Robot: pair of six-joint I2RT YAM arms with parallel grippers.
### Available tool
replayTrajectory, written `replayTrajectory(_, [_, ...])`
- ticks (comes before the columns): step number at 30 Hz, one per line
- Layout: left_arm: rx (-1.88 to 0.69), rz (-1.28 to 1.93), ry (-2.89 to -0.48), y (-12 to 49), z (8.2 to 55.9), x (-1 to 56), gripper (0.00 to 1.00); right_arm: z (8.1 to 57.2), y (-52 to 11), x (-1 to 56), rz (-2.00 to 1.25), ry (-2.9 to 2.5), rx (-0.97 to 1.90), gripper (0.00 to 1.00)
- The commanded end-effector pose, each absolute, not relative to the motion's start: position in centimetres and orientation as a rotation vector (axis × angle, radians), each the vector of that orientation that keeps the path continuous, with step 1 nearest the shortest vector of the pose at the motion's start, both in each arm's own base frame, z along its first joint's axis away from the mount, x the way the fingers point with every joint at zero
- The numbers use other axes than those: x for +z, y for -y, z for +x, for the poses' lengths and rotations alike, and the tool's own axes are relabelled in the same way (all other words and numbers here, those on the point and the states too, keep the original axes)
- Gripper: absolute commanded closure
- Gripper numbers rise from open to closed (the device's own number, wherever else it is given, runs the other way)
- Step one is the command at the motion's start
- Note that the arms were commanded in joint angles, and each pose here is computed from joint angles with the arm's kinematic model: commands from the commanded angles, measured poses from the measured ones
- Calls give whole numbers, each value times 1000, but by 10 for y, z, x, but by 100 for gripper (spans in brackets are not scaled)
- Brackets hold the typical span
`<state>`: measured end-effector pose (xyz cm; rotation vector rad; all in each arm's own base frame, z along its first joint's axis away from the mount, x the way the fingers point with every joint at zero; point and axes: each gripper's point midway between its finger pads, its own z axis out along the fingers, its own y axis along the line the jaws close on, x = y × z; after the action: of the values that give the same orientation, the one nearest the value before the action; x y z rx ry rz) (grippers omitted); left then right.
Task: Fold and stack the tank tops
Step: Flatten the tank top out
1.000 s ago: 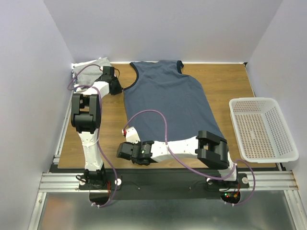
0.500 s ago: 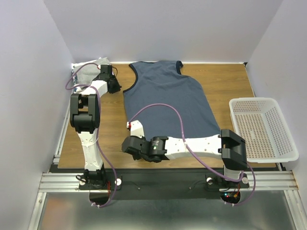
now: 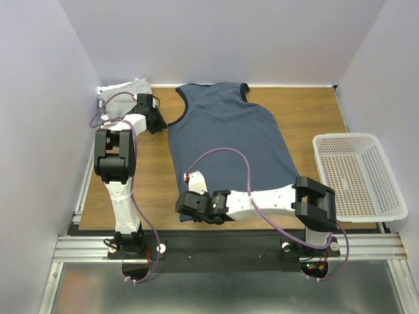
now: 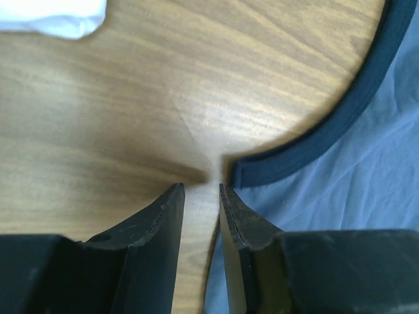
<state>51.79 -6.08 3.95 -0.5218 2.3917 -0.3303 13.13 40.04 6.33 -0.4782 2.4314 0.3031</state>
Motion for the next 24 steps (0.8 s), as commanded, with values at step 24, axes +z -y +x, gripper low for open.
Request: replayTrajectory(24, [-391, -426, -2384, 82, 518, 51, 51, 146, -482, 113, -594, -2275, 431, 75])
